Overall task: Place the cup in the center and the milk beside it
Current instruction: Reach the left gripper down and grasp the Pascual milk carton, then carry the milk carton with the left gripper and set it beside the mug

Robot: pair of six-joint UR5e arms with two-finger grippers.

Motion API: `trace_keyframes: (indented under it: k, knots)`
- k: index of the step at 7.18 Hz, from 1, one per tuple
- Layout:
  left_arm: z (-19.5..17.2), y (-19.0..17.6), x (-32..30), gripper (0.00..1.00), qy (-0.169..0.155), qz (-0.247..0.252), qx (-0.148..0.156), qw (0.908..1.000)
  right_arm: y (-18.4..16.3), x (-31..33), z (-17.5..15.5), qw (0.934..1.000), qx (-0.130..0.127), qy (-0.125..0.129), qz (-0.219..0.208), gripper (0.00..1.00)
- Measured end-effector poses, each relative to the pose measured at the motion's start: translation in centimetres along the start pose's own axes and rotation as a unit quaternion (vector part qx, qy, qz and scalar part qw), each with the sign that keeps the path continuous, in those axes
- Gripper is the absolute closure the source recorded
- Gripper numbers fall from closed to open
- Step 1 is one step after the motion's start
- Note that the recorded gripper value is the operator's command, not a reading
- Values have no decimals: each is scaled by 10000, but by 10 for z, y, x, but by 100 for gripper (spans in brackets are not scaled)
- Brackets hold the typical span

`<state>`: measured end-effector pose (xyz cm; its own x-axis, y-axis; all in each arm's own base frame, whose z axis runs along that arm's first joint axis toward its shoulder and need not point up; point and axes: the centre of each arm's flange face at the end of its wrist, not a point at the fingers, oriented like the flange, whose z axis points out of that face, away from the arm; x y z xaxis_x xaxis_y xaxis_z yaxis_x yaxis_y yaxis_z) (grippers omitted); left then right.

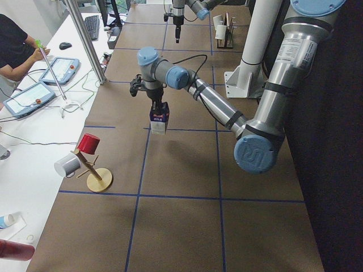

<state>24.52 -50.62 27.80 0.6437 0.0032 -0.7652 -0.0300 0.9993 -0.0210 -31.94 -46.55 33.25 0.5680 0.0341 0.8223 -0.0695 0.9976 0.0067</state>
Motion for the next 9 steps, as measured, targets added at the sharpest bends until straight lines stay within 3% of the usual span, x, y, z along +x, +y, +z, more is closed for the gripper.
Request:
trace_keyframes:
  k: [1, 3, 9]
  knots:
    - [19, 11, 76, 95, -38, -100, -4, 9999, -1, 12, -2, 10000, 16, 50, -66, 0]
    - [44, -1, 181, 94, -197, -262, 129, 9994, 1, 26, -3, 9998, 30, 131, -157, 0]
    - [90, -9, 297, 90, -109, -285, -63, 9995, 5, 29, -5, 9998, 54, 142, -142, 0]
